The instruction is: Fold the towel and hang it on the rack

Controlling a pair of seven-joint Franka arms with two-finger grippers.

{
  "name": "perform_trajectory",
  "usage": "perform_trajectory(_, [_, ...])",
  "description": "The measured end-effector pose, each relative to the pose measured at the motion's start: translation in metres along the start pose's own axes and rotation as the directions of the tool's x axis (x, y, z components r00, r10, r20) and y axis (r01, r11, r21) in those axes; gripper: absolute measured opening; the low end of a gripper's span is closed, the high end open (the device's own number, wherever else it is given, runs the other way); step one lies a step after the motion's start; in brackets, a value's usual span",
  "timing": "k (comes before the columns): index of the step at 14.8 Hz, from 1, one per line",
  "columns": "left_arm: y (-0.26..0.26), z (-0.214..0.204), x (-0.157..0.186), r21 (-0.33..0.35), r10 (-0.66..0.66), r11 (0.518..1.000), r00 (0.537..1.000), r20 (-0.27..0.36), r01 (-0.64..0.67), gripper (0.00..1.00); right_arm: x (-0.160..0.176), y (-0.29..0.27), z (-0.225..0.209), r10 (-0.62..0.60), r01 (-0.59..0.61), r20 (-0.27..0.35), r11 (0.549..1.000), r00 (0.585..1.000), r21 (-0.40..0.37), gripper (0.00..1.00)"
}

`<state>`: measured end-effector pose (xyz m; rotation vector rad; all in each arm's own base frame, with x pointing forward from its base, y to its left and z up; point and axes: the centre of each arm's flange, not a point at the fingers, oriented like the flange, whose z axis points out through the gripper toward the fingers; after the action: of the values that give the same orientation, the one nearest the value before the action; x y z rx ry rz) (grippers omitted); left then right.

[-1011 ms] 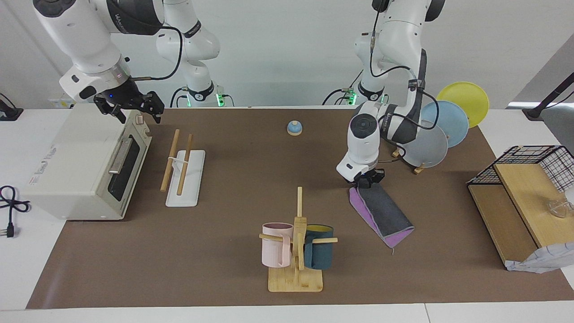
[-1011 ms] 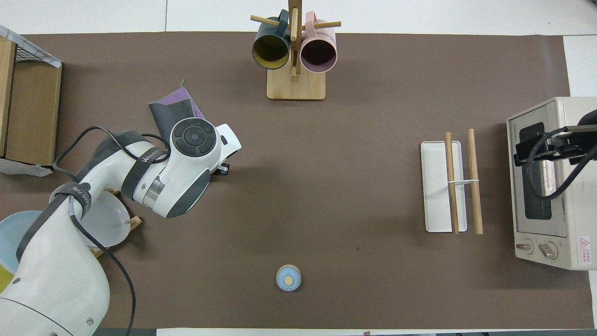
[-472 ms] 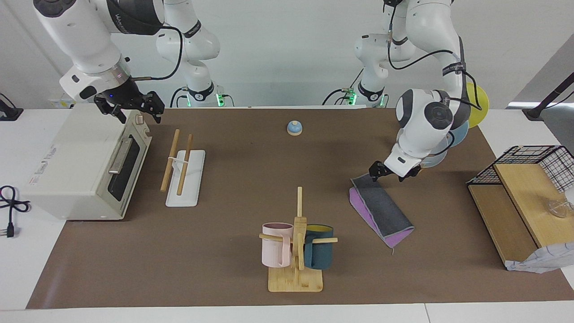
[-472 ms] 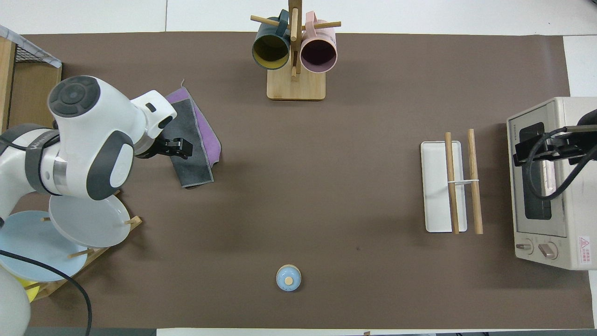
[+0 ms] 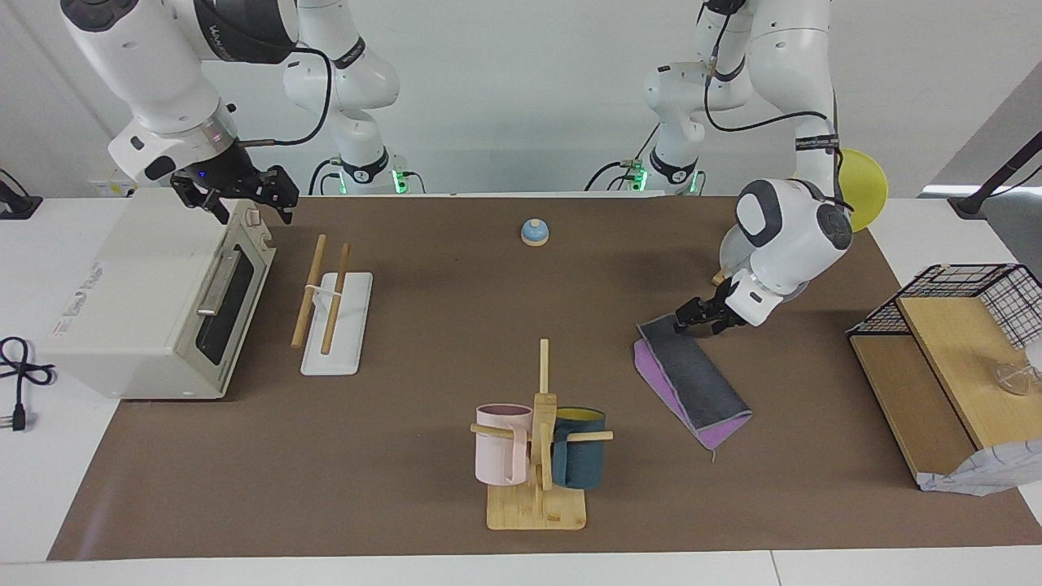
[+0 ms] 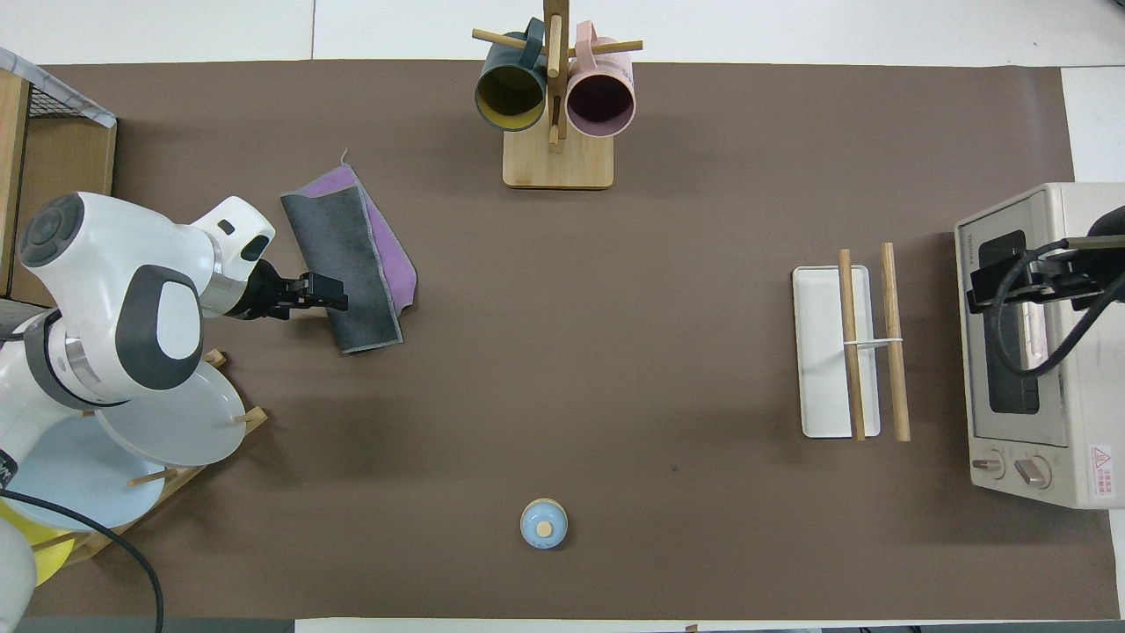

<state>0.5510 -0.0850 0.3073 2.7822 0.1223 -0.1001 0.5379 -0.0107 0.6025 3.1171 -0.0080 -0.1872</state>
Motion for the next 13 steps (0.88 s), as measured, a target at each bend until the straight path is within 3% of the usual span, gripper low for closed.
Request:
perform_trajectory(10, [-0.002, 0.011, -0.003, -0.014, -0.027, 1.000, 0.999, -0.029, 0.027, 0.78, 0.000, 0.000, 0.000, 0.000, 0.000, 0.000, 1.000, 1.000, 0.000, 1.00])
perform_trajectory(11, [-0.002, 0.011, -0.002, -0.016, -0.030, 0.999, 0.999, -0.034, 0.029, 0.70, 0.000, 0.000, 0.000, 0.000, 0.000, 0.000, 1.000, 1.000, 0.000, 1.00])
perform_trajectory(13, [0.000, 0.015, -0.002, -0.017, -0.029, 0.999, 0.999, -0.037, 0.028, 0.66, 0.000, 0.000, 0.000, 0.000, 0.000, 0.000, 1.000, 1.000, 0.000, 1.00])
